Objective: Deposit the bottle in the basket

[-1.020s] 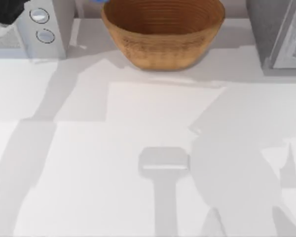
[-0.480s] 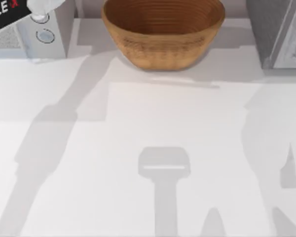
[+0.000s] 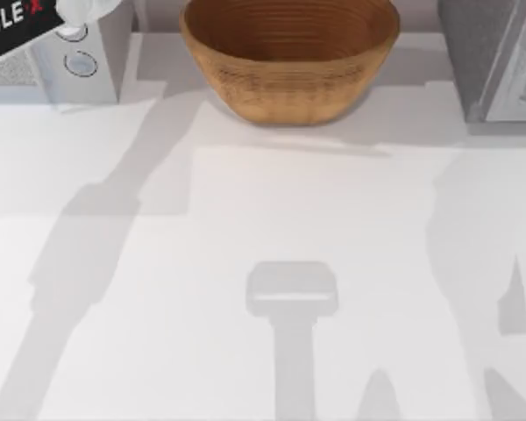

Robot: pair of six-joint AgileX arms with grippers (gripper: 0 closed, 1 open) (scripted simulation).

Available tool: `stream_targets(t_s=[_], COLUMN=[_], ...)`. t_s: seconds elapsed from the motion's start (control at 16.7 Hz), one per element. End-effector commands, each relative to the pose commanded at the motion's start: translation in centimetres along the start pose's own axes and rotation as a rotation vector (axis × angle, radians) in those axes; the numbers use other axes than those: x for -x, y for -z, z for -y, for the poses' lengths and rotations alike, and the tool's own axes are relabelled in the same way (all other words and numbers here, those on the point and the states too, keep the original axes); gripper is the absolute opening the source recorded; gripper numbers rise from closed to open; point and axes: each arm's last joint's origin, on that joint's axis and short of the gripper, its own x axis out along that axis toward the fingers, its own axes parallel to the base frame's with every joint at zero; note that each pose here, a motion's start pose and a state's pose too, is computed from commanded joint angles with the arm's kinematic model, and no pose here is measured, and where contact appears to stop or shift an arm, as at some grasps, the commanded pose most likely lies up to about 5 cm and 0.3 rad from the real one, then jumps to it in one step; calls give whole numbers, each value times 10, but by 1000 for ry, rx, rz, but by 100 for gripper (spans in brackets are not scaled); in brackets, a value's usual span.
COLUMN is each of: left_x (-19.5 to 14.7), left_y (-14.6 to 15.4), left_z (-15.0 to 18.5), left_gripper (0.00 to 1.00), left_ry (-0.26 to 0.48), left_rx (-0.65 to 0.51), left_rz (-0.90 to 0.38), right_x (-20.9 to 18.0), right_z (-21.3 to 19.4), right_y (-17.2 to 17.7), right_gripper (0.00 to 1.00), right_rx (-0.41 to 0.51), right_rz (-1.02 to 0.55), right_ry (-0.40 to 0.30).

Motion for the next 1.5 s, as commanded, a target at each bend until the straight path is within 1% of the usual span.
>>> stream_targets(t_s=[0.96, 1.26, 1.5], left_x=[-47, -49, -49], left_y=[28, 30, 30], left_z=[2, 2, 2], left_gripper=[0, 0, 30], left_ry=[2, 2, 2], left_rx=[2, 2, 2], left_rz=[-1, -1, -1], right_x=[0, 0, 0], right_z=[0, 0, 0], right_y=[0, 0, 0], right_gripper=[100, 100, 100], right_rx=[0, 0, 0], right_rz=[0, 0, 0], right_ry=[0, 0, 0])
